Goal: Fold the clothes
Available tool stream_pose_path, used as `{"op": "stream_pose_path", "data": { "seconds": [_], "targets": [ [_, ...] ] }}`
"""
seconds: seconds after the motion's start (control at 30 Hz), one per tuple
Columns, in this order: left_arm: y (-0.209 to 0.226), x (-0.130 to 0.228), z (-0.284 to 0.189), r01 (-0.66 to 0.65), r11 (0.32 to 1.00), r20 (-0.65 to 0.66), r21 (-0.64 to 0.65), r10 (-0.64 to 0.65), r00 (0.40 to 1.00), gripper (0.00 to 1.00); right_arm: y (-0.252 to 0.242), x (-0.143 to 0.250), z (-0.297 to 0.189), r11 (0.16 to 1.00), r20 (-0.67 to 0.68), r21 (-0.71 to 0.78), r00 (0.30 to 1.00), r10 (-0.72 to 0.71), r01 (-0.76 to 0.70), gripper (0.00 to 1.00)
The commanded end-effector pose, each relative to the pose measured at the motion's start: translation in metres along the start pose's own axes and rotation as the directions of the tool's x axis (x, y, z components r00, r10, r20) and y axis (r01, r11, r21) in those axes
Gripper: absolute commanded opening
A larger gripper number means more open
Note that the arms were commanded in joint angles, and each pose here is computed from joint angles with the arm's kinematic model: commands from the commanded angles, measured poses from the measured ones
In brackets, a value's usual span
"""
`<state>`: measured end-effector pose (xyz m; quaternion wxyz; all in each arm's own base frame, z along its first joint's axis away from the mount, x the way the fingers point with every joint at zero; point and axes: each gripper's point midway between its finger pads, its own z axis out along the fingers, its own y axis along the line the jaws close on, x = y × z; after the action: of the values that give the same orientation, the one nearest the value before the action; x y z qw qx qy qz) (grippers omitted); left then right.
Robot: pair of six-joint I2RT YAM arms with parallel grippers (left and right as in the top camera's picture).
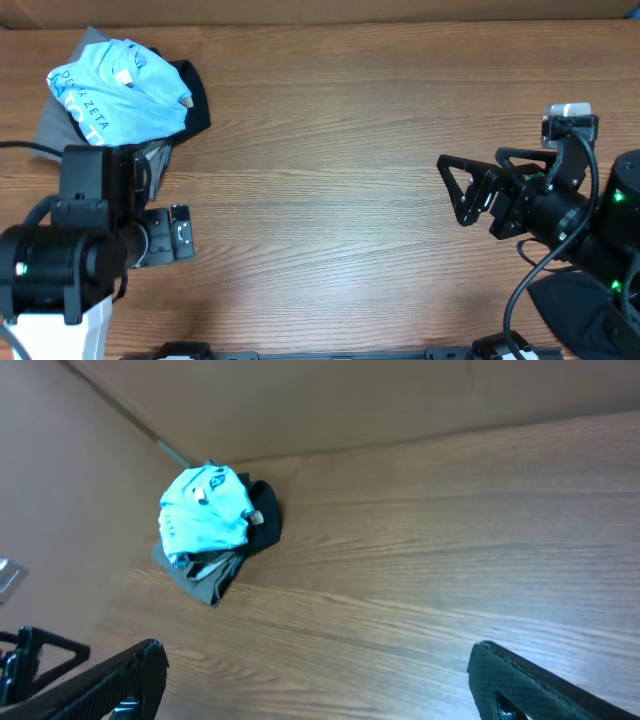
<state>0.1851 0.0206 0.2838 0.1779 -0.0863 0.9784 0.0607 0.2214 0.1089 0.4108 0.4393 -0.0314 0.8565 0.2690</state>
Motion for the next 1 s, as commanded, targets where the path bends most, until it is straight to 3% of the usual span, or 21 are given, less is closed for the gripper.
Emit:
{"op": "stream_pose_path", "data": {
  "seconds": [0.0, 0.23, 0.43, 0.53, 0.73, 0.97],
  "targets": [
    [-0.005, -0.002, 0.006, 0.007, 1.000, -0.027, 0.009, -0.007, 1.000, 1.00, -0.001, -0.001, -0.004, 1.000, 0.007, 0.010, 1.000, -0.005, 0.005, 1.00],
    [-0.009, -0.008, 0.021, -0.004, 1.000, -0.092, -0.004, 0.004, 0.996, 1.00, -0.040, -0.022, -0.005, 0.973, 0.121, 0.233, 0.992, -0.024, -0.005, 1.00],
    [-0.011, -0.011, 0.031, -0.012, 1.000, -0.135, -0.012, 0.010, 0.991, 1.00, -0.045, -0.041, 0.011, 0.971, 0.322, 0.221, 0.933, -0.162, 0.093, 1.00],
    [-0.012, -0.013, 0.036, -0.017, 1.000, -0.161, -0.017, 0.014, 0.987, 1.00, -0.058, -0.022, 0.032, 0.976, 0.393, 0.195, 0.903, -0.173, 0.102, 1.00],
    [-0.014, -0.015, 0.047, -0.025, 0.999, -0.204, -0.025, 0.019, 0.979, 1.00, -0.091, 0.044, 0.063, 0.977, 0.412, 0.187, 0.894, -0.175, 0.105, 1.00],
    [-0.017, -0.017, 0.056, -0.032, 0.999, -0.241, -0.031, 0.024, 0.970, 1.00, -0.119, 0.098, 0.057, 0.975, 0.479, 0.199, 0.859, -0.181, 0.094, 1.00]
  ]
}}
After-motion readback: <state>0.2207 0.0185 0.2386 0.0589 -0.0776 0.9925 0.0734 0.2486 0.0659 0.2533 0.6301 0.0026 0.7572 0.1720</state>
